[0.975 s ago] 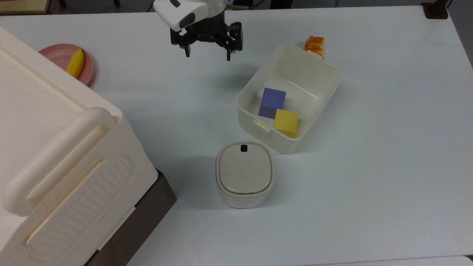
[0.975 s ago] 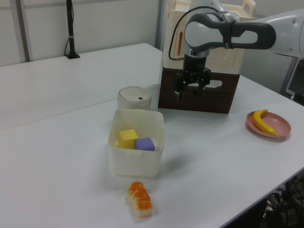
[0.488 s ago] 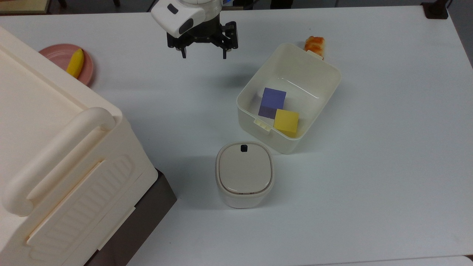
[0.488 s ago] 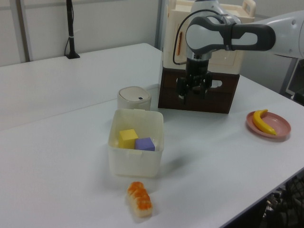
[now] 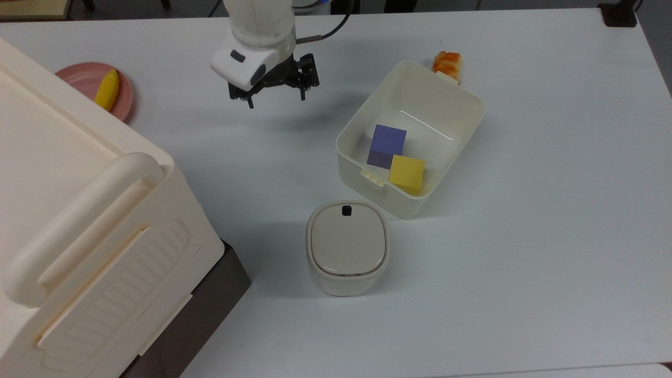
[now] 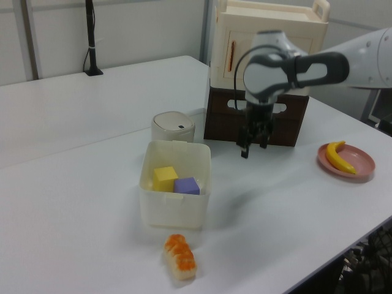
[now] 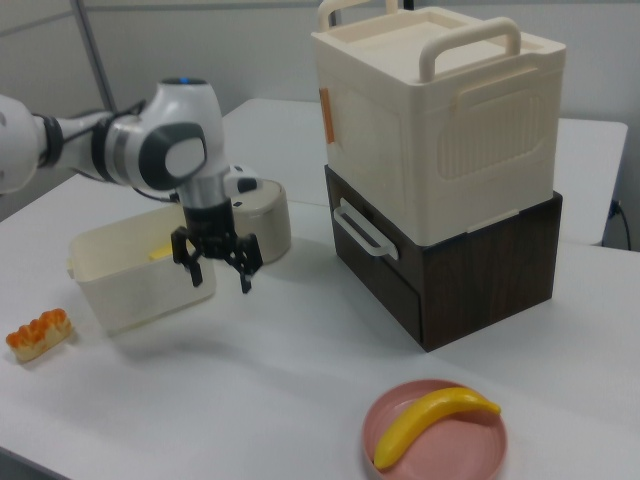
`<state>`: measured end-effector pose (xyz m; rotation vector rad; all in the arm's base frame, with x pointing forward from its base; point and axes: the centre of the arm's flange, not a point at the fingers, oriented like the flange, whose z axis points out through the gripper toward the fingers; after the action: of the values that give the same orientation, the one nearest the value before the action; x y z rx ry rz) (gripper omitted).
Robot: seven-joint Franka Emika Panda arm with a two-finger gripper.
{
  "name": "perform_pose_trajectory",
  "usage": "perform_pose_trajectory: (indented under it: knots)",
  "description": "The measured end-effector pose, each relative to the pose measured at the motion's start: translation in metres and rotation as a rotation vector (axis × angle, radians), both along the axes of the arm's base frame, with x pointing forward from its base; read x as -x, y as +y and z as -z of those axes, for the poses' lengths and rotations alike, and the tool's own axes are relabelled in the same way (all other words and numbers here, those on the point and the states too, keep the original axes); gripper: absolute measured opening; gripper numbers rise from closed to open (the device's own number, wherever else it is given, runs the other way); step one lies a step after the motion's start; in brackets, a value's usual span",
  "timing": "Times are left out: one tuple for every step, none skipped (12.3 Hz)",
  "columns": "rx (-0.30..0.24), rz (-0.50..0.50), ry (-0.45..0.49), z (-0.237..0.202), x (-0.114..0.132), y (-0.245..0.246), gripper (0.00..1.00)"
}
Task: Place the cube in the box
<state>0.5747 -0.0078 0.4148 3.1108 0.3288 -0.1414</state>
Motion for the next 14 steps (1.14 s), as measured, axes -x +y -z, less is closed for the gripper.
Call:
perform_pose_trajectory:
  knots:
    - [-0.002, -0.014, 0.002, 0.019, 0.0, -0.004, 1.0]
    - [0.004, -0.025, 0.008, 0.036, -0.003, -0.006, 1.0]
    - [0.009, -0.031, 0.008, 0.049, -0.006, -0.006, 0.98]
    - [0.01, -0.037, 0.006, 0.068, -0.011, -0.004, 0.97]
    - [0.016, -0.048, 0.004, 0.084, -0.015, -0.003, 0.94]
    - [0.02, -0.055, 0.003, 0.093, -0.017, -0.002, 0.9]
    - [0.021, -0.059, 0.002, 0.099, -0.019, -0.001, 0.8]
    - [0.022, -0.061, 0.002, 0.101, -0.019, 0.0, 0.68]
    - [0.023, -0.063, -0.002, 0.099, -0.02, 0.0, 0.5]
    - [0.023, -0.063, -0.01, 0.095, -0.021, 0.001, 0.44]
    - [0.025, -0.062, -0.02, 0.083, -0.022, 0.001, 0.44]
    - [0.027, -0.061, -0.02, 0.072, -0.022, 0.001, 0.44]
    - [0.029, -0.06, -0.018, 0.057, -0.022, 0.001, 0.44]
    - [0.032, -0.059, -0.026, 0.029, -0.023, 0.001, 0.44]
